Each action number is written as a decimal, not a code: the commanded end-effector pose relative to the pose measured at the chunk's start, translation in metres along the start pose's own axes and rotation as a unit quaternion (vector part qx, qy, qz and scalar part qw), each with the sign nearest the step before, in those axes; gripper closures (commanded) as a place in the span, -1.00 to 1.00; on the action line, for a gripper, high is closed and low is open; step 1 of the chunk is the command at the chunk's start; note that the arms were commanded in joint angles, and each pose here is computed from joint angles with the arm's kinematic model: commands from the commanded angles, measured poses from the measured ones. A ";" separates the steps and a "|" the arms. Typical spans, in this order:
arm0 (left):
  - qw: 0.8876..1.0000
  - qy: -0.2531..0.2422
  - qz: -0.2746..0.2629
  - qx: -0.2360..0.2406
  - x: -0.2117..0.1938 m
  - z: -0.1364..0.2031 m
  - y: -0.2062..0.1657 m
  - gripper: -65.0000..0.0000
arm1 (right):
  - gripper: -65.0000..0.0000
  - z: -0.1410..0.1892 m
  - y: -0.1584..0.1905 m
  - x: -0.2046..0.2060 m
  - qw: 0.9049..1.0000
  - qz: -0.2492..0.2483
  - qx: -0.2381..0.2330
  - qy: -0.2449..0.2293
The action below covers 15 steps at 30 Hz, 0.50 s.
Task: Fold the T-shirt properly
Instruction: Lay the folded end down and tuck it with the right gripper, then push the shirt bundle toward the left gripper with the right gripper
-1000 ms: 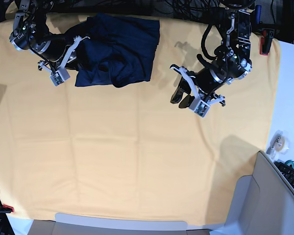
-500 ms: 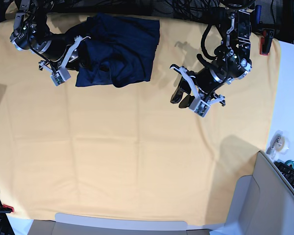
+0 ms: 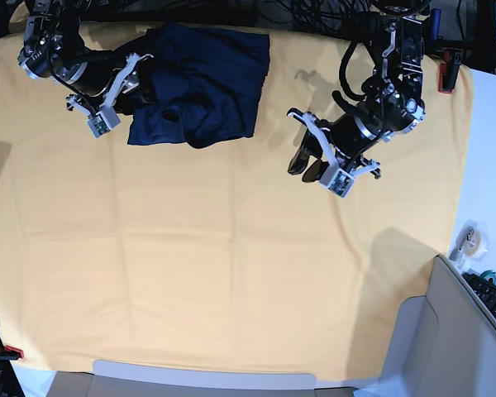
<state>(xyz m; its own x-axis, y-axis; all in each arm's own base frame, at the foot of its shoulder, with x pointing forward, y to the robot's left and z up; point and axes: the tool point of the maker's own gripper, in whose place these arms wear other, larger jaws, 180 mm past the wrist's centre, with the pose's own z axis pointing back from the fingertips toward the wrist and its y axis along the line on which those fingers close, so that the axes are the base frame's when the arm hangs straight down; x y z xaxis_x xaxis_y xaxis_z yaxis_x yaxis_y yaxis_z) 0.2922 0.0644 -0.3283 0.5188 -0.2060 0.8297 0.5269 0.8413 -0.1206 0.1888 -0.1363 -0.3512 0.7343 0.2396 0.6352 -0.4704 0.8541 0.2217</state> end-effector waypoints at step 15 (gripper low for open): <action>1.000 -0.019 0.000 -0.003 0.007 0.004 -0.002 0.49 | 0.99 -0.008 0.029 0.010 0.999 0.024 0.046 -0.013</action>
<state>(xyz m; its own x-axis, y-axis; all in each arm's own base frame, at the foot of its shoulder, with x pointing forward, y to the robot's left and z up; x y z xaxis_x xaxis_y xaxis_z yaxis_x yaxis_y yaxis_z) 0.2848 0.0644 -0.3349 0.5378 -0.2075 0.8172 0.5245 0.8412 -0.1316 0.1823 -0.1083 -0.3544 0.7257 0.2726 0.6317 -0.5309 0.8058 0.2623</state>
